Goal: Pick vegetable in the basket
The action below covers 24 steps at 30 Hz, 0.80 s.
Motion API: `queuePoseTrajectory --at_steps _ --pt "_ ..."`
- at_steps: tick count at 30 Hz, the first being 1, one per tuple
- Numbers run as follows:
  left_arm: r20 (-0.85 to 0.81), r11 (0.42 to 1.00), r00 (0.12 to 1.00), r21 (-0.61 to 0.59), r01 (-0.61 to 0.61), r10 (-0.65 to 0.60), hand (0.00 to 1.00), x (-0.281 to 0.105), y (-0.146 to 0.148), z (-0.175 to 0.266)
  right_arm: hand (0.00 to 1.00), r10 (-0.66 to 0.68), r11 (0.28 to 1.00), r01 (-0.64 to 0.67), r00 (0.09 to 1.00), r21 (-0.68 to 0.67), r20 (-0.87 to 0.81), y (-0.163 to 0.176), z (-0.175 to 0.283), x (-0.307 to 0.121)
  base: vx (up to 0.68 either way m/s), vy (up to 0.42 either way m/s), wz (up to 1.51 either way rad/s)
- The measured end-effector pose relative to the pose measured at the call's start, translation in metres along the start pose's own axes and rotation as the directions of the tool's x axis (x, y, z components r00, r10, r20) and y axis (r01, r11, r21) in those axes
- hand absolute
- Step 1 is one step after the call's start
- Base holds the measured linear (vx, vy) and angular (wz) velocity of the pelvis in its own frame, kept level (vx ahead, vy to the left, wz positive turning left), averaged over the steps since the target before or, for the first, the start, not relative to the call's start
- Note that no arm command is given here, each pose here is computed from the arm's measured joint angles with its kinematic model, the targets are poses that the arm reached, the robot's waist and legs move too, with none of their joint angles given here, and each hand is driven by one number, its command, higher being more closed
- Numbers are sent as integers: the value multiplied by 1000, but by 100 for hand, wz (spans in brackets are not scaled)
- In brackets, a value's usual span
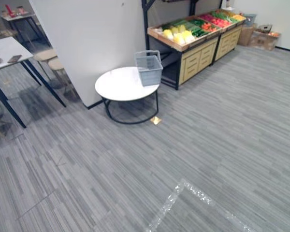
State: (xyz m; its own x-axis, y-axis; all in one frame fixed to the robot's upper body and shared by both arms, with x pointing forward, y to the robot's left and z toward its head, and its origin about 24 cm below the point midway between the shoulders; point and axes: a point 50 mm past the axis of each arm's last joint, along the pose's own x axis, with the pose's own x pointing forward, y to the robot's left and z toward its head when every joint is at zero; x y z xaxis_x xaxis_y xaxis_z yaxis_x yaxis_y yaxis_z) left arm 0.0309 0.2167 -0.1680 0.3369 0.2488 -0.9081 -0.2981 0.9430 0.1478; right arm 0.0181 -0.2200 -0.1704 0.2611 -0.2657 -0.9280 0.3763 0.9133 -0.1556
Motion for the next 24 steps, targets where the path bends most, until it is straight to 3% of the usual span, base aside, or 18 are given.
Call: queuePoseTrajectory --at_steps 24 --pt "61 998 998 -55 -19 23 0 1 -11 11 0 -47 990 37 996 134 72 0 13 1 -21 -28 -2"
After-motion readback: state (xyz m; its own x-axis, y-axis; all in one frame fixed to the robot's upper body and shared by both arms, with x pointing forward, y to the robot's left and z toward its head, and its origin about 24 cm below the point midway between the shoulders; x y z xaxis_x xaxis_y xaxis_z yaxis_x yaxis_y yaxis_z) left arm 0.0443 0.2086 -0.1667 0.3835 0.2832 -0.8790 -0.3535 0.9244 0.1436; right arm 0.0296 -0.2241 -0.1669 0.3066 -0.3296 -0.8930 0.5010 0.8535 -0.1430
